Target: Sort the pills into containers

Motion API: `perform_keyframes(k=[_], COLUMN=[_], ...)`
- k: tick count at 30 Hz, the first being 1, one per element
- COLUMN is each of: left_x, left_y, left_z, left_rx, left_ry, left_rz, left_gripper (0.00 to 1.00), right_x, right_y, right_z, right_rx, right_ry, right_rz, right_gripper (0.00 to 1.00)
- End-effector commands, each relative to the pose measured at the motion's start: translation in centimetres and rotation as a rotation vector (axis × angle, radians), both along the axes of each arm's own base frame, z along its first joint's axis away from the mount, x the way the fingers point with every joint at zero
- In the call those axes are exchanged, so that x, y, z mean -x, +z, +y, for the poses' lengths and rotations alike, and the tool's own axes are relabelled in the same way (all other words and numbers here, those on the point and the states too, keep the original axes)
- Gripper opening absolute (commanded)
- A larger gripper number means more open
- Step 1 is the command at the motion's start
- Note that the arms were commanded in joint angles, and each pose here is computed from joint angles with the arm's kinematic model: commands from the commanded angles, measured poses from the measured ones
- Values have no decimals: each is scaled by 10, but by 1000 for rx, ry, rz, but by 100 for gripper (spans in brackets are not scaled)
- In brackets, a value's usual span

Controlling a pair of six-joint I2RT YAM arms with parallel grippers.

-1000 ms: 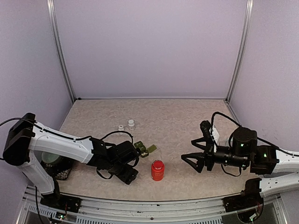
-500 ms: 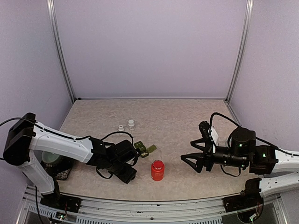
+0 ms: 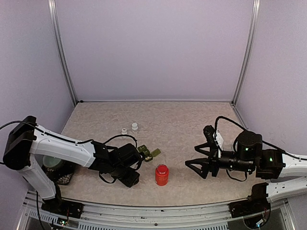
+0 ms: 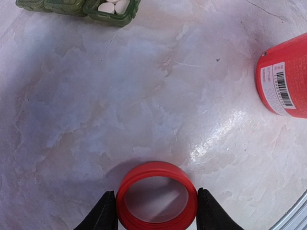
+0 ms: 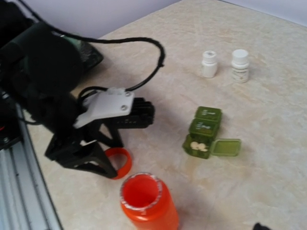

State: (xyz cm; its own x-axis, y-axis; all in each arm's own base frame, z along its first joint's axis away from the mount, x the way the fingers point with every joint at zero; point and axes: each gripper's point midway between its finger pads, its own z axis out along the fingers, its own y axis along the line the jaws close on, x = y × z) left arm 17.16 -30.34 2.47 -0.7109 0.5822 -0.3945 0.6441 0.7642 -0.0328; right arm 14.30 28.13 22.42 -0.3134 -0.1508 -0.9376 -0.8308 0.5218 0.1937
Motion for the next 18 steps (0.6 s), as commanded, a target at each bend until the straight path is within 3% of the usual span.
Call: perform_keyframes(k=[1,6,11,15,18], left_x=[-9,-13,-6,11,27], left_y=[33,120,213,267,294], left_z=[-13,-46,-68,-80,-90], left_rx=[98,390,713,896,967], left_ry=[-7,-43,-85,-169,-253], left_rz=[-55,-144,-235,-312,-381], left_gripper=[39,39,39,39,39], right_x=[20,52,51,46,45], right_y=[12,29,54,82,100], right_z=[10,20,25,36,44], right_rx=[-54,-152,-257,-365,-460], right_ry=[127,332,334,323,328], right_rz=[-26,-101,-143,-68,66], right_gripper=[89,90,93,96,97])
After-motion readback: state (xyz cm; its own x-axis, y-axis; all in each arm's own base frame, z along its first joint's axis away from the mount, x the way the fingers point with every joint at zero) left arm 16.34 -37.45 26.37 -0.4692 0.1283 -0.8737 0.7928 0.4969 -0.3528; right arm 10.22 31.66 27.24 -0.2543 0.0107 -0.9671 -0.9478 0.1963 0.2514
